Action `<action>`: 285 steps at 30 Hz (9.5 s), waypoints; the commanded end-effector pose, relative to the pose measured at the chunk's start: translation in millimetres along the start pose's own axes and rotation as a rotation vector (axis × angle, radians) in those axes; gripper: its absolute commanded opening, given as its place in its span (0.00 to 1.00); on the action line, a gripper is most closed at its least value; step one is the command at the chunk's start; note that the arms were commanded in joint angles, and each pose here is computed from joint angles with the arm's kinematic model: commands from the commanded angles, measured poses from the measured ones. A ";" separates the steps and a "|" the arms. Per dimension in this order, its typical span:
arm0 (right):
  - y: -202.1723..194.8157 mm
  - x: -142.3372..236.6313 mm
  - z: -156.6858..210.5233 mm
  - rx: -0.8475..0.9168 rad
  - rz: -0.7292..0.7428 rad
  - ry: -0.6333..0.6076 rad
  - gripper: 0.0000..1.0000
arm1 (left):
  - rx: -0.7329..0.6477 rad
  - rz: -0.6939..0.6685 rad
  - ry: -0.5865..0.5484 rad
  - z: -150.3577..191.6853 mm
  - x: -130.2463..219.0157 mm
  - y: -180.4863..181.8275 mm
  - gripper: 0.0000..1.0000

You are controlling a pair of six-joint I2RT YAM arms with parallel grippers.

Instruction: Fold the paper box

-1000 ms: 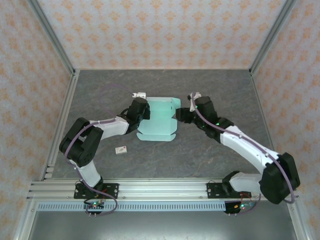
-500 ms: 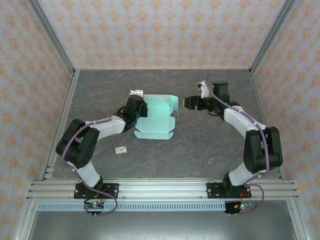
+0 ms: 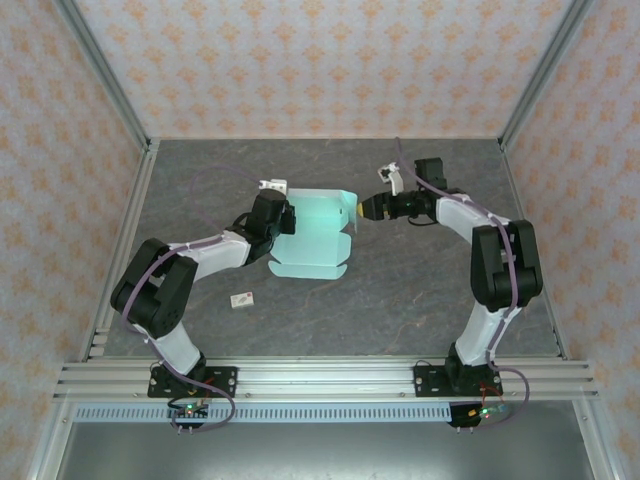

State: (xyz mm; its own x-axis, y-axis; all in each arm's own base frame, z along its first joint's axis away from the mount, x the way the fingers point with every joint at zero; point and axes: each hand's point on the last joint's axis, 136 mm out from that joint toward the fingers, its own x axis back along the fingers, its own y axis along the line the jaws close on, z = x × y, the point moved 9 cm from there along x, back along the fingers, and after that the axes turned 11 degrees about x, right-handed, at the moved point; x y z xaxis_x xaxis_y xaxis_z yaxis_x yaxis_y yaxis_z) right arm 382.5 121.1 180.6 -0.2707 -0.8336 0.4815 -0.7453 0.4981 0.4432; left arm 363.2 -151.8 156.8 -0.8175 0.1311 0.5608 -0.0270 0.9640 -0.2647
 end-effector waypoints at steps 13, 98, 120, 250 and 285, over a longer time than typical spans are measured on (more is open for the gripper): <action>7.1 17.7 -5.8 0.205 -0.150 0.020 0.95 | -0.009 -0.003 -0.043 -14.2 10.6 -0.4 0.00; 45.4 -47.4 -23.0 0.419 -0.040 0.021 0.45 | 0.022 0.023 -0.031 -16.3 12.8 -4.3 0.00; 48.3 -61.4 -24.7 0.443 0.299 -0.058 0.39 | 0.026 0.044 -0.026 -15.1 13.4 -7.1 0.00; 152.3 66.8 66.1 0.048 0.848 -0.108 0.73 | -0.756 -0.096 1.138 34.1 -45.1 -46.9 0.00; 157.0 90.8 87.1 0.016 0.909 -0.080 0.73 | -1.564 -0.119 0.801 67.7 -72.2 -159.9 0.15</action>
State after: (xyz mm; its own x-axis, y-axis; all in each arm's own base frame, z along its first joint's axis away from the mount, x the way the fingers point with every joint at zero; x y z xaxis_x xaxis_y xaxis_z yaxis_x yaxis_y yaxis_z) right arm 193.9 111.8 235.6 -0.8073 -0.1862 0.5599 -0.2684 0.9609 -0.0674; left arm 373.9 -318.5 111.1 -0.2660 -0.3547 0.8964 0.8736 0.3045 0.3797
